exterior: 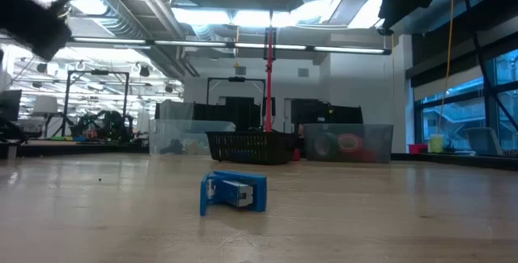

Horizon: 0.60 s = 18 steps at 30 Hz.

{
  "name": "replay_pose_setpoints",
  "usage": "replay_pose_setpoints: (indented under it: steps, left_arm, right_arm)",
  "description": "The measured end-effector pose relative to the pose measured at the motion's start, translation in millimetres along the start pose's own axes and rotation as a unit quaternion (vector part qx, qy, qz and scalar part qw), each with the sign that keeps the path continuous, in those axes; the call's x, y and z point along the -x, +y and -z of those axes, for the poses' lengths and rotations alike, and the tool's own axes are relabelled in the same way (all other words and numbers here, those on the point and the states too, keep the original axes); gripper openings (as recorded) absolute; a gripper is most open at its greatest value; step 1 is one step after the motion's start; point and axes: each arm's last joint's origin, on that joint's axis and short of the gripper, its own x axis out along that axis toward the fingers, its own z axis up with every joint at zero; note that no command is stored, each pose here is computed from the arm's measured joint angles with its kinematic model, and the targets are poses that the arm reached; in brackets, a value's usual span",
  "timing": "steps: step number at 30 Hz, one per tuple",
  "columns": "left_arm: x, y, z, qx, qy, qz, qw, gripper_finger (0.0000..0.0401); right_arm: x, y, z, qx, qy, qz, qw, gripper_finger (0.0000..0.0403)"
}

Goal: Pick and place Stapler, Stapler remover, tape
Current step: Put the blue tape into the gray bin

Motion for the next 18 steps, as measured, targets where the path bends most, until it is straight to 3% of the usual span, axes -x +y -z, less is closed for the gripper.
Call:
replay_pose_setpoints:
  steps: [6, 10, 13, 18]
  left_arm:
    - [-21, -6, -4, 0.002, 0.008, -0.029, 1.0, 0.0206]
    - [-18, -3, -10, 0.01, 0.009, -0.021, 1.0, 0.0116]
    - [-1, 3, -17, 0.009, -0.004, 0.007, 1.0, 0.0032]
    - [43, 24, -30, 0.038, -0.119, 0.052, 0.991, 0.003]
  right_arm:
    - [0, 0, 0, 0.0, 0.004, -0.008, 1.0, 0.0231]
    - [0, 1, 0, 0.0, 0.005, -0.01, 1.0, 0.0231]
    - [0, 1, 0, -0.001, 0.007, -0.013, 1.0, 0.0231]
    - [3, 1, 0, -0.007, 0.001, -0.04, 0.999, 0.0231]
